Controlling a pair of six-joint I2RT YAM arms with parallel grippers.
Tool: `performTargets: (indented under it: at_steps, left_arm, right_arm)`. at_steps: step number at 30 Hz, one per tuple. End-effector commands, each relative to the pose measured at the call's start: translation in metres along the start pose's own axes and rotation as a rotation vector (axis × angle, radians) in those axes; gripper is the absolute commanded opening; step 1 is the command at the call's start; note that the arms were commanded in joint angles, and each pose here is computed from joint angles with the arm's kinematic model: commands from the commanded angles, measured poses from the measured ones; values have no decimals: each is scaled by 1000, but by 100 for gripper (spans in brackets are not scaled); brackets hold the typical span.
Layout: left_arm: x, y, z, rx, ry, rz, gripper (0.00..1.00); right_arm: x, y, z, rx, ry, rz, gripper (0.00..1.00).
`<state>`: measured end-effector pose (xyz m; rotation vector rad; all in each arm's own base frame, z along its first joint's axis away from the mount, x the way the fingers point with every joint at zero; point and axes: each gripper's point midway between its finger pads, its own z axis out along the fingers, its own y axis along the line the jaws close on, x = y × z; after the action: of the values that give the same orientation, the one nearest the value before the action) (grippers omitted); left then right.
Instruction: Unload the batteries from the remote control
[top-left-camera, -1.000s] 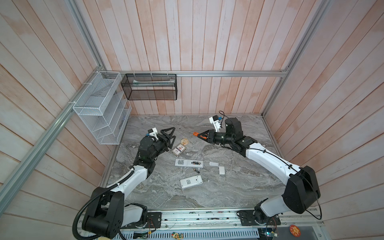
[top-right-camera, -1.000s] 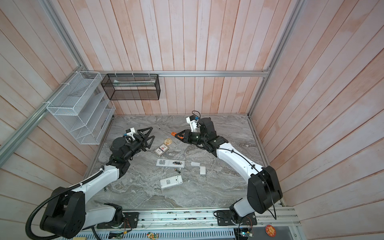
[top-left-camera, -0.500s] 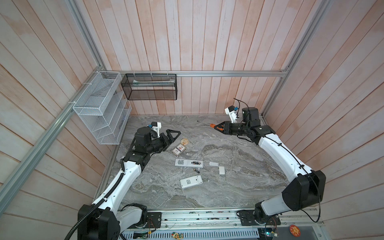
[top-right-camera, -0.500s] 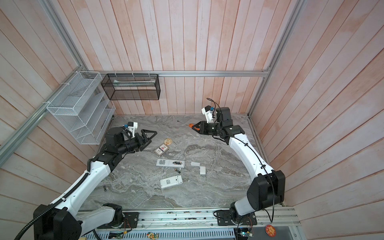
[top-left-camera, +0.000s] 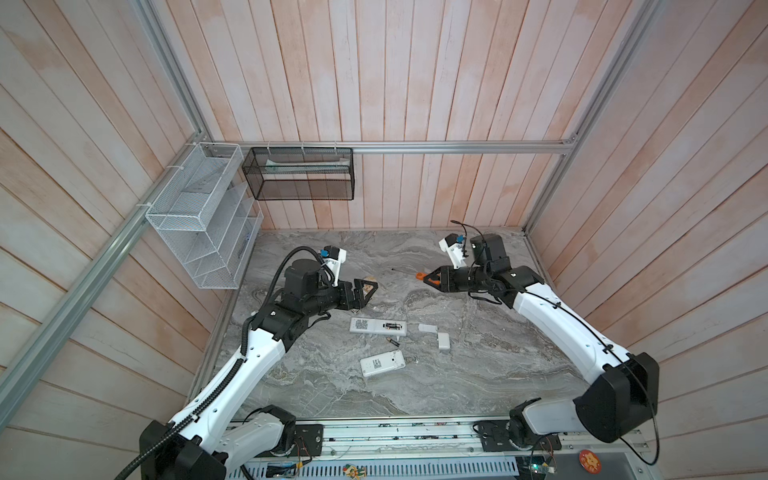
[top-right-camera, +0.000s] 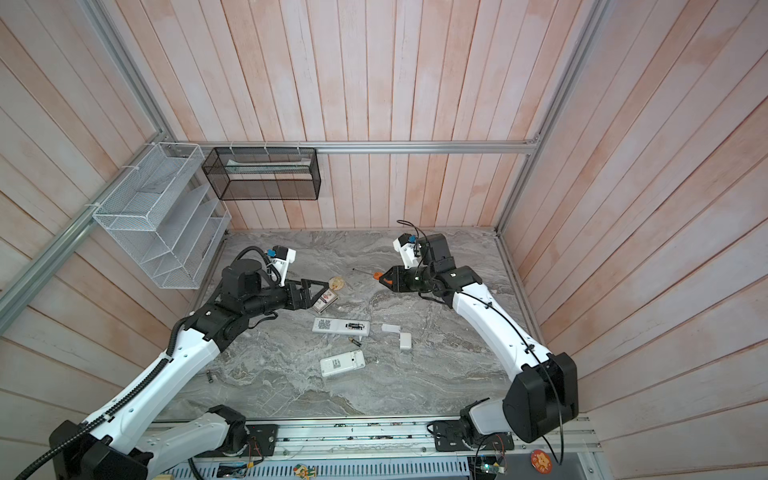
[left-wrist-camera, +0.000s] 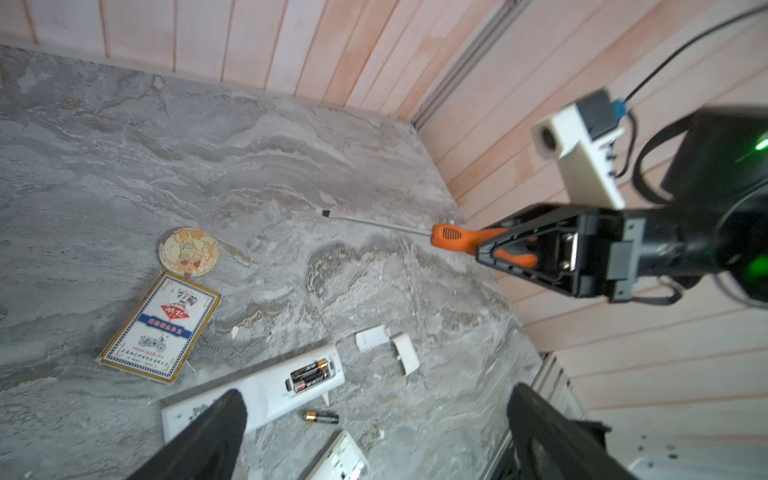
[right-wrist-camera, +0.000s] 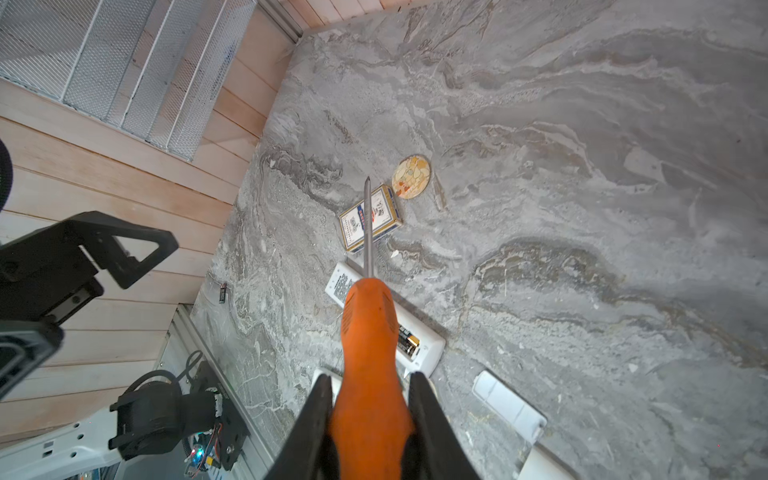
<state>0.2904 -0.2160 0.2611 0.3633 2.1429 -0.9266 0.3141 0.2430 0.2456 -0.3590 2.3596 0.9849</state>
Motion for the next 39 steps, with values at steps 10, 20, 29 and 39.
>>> performTargets:
  at_steps: [10, 20, 29, 39]
  left_arm:
    - [111, -12, 12, 28, 423, 768, 100]
    - [159, 29, 27, 92, 641, 1120, 95]
    - [141, 68, 66, 103, 619, 1091, 92]
    - [131, 94, 106, 146, 627, 1163, 92]
  right_arm:
    - [28, 7, -29, 58, 65, -97, 8]
    - [58, -9, -41, 28, 92, -89, 8]
    - [66, -32, -57, 56, 76, -14, 8]
    - [47, -40, -49, 55, 128, 2, 8]
